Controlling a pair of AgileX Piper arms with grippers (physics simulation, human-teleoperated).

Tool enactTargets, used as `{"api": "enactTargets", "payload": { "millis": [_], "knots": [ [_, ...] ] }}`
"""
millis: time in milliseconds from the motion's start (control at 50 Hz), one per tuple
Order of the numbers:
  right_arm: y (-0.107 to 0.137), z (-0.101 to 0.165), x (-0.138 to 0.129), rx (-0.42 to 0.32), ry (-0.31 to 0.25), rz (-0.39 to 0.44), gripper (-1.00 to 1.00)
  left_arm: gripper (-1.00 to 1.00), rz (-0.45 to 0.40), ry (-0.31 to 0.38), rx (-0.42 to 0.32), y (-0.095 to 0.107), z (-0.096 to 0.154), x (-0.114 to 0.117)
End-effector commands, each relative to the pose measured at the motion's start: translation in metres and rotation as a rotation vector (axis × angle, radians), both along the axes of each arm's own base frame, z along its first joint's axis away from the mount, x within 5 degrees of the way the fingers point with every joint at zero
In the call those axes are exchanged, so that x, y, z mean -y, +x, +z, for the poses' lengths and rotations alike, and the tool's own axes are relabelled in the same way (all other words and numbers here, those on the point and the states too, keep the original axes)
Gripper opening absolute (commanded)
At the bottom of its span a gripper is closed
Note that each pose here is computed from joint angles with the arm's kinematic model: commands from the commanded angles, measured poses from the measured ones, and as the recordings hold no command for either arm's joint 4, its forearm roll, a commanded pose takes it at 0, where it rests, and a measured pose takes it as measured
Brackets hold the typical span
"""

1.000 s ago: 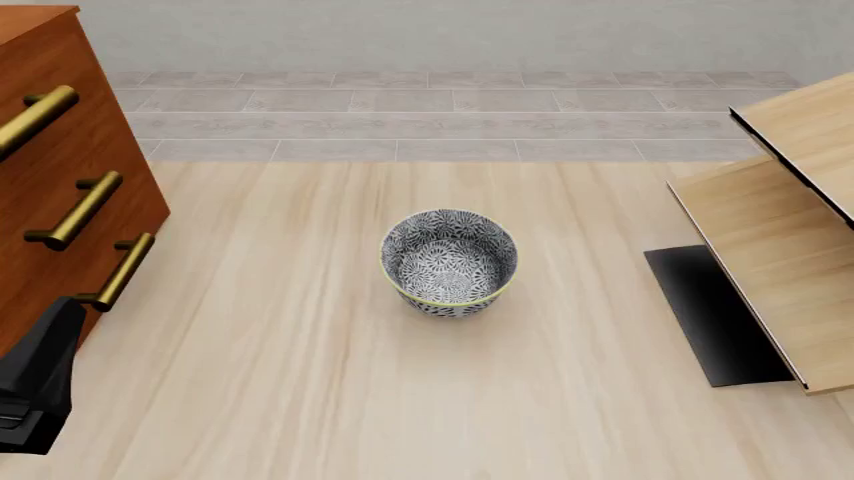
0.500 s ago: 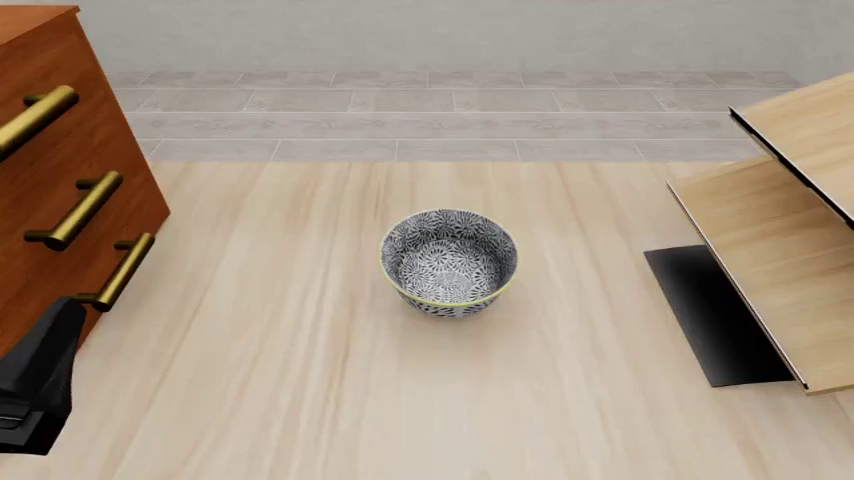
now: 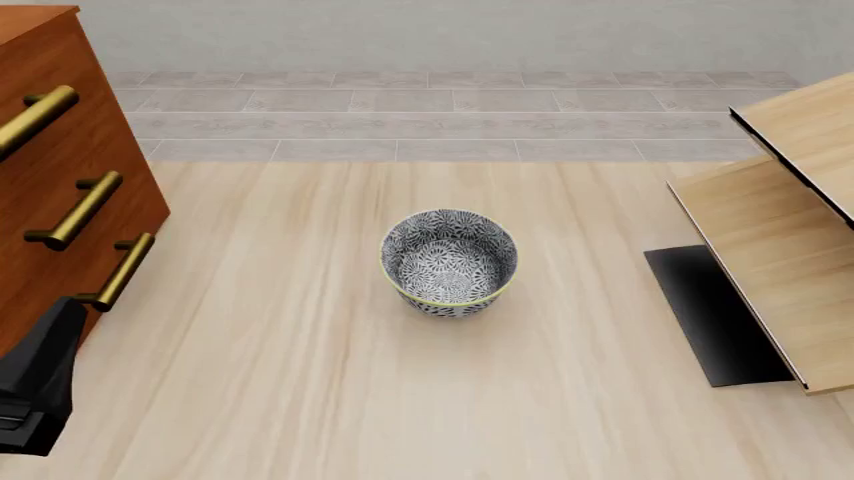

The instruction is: Put the wine bottle on the wine rack.

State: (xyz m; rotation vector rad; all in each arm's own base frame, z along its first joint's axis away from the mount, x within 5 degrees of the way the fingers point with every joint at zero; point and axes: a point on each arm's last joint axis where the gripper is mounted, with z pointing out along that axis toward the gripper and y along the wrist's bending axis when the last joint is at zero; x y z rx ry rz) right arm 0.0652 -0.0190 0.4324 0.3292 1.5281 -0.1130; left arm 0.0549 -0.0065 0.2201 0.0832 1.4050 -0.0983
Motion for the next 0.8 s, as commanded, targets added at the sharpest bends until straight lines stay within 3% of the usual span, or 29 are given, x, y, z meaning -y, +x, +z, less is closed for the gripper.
{"api": "enactTargets", "payload": {
  "millis": [20, 160, 300, 800],
  "knots": [
    [-0.031, -0.007, -0.013, 0.043, -0.004, 0.104, 1.0, 1.0, -0.003, 0.006, 0.002, 0.0, 0.0, 0.0],
    [-0.047, -0.01, -0.017, 0.069, -0.024, 0.159, 1.0, 1.0, -0.006, 0.01, 0.005, 0.0, 0.0, 0.0],
    [-0.066, -0.014, -0.019, 0.106, -0.104, 0.204, 1.0, 1.0, -0.013, 0.014, 0.011, 0.0, 0.001, 0.001],
    [-0.107, -0.038, -0.012, 0.193, -0.184, 0.42, 1.0, 1.0, -0.03, 0.007, 0.088, -0.002, 0.008, 0.002]
  ]
}}
